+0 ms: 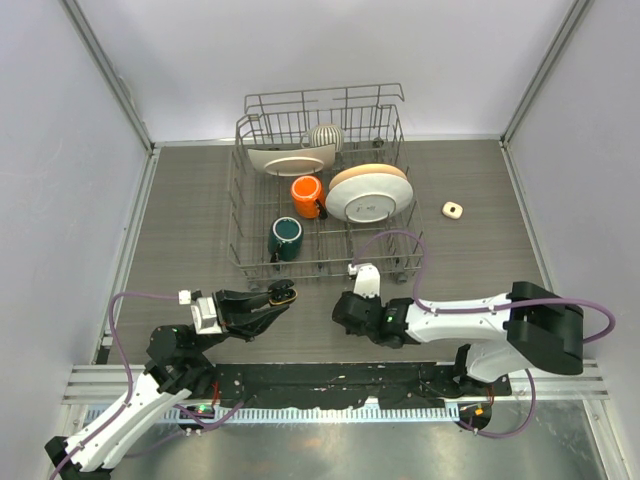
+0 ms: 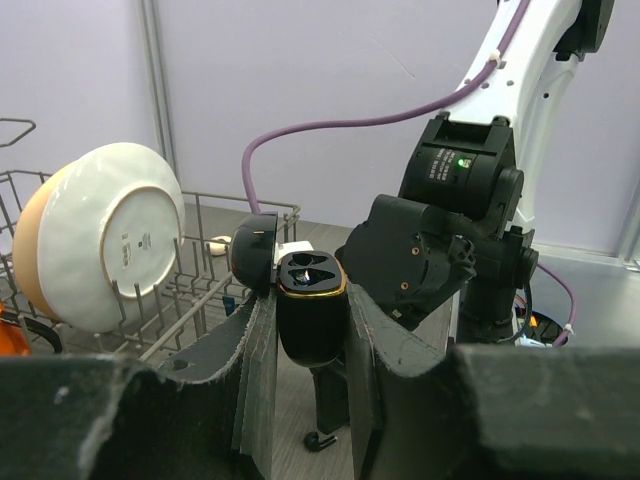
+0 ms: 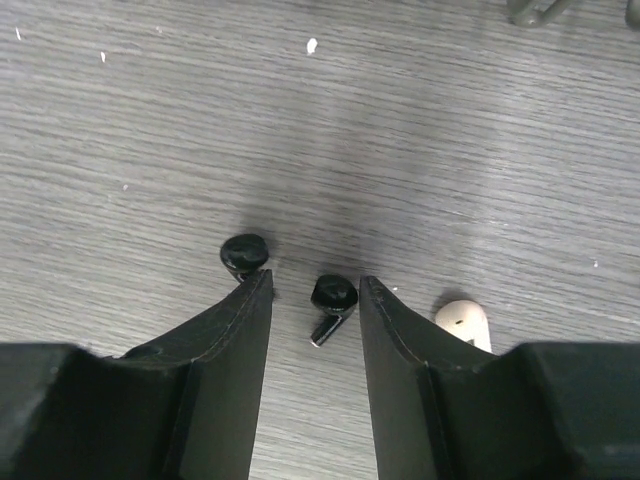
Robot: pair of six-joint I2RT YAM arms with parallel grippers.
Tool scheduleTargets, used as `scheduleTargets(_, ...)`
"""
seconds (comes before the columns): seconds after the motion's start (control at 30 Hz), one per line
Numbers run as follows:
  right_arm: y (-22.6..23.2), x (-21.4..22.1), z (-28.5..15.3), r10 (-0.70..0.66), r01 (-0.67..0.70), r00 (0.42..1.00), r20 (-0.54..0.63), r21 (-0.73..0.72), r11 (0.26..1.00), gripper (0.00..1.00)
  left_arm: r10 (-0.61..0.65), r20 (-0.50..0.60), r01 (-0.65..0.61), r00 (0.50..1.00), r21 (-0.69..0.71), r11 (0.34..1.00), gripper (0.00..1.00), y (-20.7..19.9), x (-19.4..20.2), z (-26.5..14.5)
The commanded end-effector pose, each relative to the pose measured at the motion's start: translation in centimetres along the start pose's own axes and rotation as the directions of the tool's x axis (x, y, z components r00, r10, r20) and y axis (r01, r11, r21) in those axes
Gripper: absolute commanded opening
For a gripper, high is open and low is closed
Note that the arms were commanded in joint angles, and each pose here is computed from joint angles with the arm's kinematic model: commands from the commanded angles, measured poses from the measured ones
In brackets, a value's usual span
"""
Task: Insert the wireless bluetooth earbuds into the charging case
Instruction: Pick up the earbud from the center of the board.
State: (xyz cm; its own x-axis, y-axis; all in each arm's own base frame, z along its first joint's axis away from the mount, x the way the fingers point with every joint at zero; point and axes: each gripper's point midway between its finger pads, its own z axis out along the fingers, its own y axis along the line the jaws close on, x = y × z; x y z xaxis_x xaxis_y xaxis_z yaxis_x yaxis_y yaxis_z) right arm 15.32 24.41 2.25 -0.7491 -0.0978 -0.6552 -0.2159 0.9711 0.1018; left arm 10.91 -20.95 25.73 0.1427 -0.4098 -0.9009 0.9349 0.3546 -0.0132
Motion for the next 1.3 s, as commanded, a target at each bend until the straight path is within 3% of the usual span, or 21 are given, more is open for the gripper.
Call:
scheduleTargets(0.0,0.5,-0.9,-0.3,0.090,-0.089,0.996,-0.002,0.068,0.994,0.45,-0.009,-0.006,0.009,1.000,-0.007,1.000,0.00,0.2,2.1,-0.7)
scheduleTargets(0.27,-0.4,0.0,-0.1,0.155,-0.151,0.988,-0.019,0.132,0.980,0.42,-0.006,-0.014,0.006,1.000,-0.002,1.000,0.00,0.1,2.2,-0.8)
scheduleTargets(0.77,-0.1,-0.1,0.3,0.133,-0.129,0.991,-0.017,0.136,0.982,0.35,-0.007,-0.019,0.007,1.000,-0.008,1.000,0.00,0.2,2.4,-0.8)
scheduleTargets(1.07,-0.3,-0.1,0.2,0.128,-0.125,0.992,-0.015,0.135,0.983,0.25,-0.007,-0.019,0.007,1.000,-0.008,1.000,0.00,0.2,2.4,-0.8)
scheduleTargets(1.27,-0.3,-1.4,-0.3,0.104,-0.107,0.994,0.026,0.125,0.986,0.11,-0.008,-0.017,0.008,1.000,-0.009,1.000,0.00,0.2,2.3,-0.8)
